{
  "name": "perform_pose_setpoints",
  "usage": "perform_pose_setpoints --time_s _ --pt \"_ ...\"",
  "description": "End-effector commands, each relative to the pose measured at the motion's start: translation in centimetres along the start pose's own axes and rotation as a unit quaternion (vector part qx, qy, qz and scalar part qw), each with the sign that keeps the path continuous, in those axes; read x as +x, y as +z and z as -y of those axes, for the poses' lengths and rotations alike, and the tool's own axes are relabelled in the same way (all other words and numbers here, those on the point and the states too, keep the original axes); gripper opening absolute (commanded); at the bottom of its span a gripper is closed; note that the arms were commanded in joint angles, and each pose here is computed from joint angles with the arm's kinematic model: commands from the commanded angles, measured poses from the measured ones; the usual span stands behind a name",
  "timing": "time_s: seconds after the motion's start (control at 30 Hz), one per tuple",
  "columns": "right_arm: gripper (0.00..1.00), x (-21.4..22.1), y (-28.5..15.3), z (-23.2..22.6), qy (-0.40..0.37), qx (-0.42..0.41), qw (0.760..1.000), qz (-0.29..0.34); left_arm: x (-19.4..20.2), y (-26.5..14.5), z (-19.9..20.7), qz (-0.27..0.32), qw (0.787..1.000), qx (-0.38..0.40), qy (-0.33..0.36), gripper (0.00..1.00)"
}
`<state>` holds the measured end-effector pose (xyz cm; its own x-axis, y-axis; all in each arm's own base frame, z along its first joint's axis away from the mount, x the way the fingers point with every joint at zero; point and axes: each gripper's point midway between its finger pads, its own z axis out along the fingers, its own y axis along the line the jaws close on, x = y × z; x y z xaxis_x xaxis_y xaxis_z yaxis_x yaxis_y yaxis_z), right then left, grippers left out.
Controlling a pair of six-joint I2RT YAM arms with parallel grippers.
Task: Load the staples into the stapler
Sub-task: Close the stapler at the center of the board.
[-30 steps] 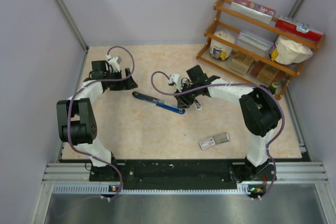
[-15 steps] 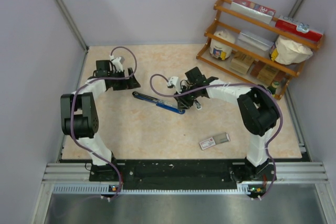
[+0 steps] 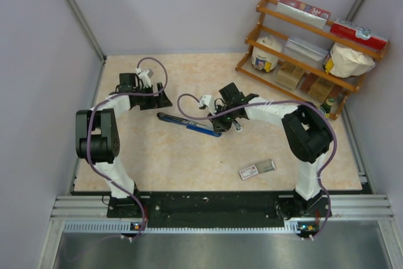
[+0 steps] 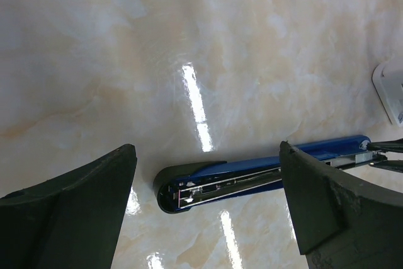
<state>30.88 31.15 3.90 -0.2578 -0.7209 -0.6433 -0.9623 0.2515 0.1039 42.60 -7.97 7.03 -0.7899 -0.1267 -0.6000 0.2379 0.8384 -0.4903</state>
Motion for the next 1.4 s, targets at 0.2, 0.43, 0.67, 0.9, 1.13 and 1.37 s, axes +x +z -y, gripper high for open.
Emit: perform_pose_setpoints --time_s 0.2,0.43,0.67,0.9,1.13,1.37 --pt "0.0 1.3 2.0 -0.9 0.005 -0.007 0.999 -0.035 2.1 -0.7 0.4 -0.029 0.999 -0.009 -0.009 0.99" --pt "0.0 1.8 2.2 -0.8 0.011 -0.004 0.999 -0.042 3.4 -1.2 0.2 -0.04 0.999 -0.026 -0.02 0.99" --pt "0.0 2.0 2.4 -0.7 0.013 -0.003 0.999 -0.045 4.4 -0.9 2.6 -0.054 0.998 0.021 -0.03 0.99" --pt "0.0 2.0 2.6 -0.9 0.014 -0.007 0.999 -0.046 2.2 -1.6 4.9 -0.019 0.998 0.062 -0.013 0.99" --pt "0.0 2.4 3.0 -0.7 0.013 -0.006 0.999 -0.051 -1.8 -4.9 9.9 0.045 0.988 0.145 0.018 0.99" --pt "0.0 2.6 3.2 -0.7 0.012 -0.008 0.999 -0.053 -1.7 -6.5 16.9 0.051 0.966 0.246 0.065 0.99"
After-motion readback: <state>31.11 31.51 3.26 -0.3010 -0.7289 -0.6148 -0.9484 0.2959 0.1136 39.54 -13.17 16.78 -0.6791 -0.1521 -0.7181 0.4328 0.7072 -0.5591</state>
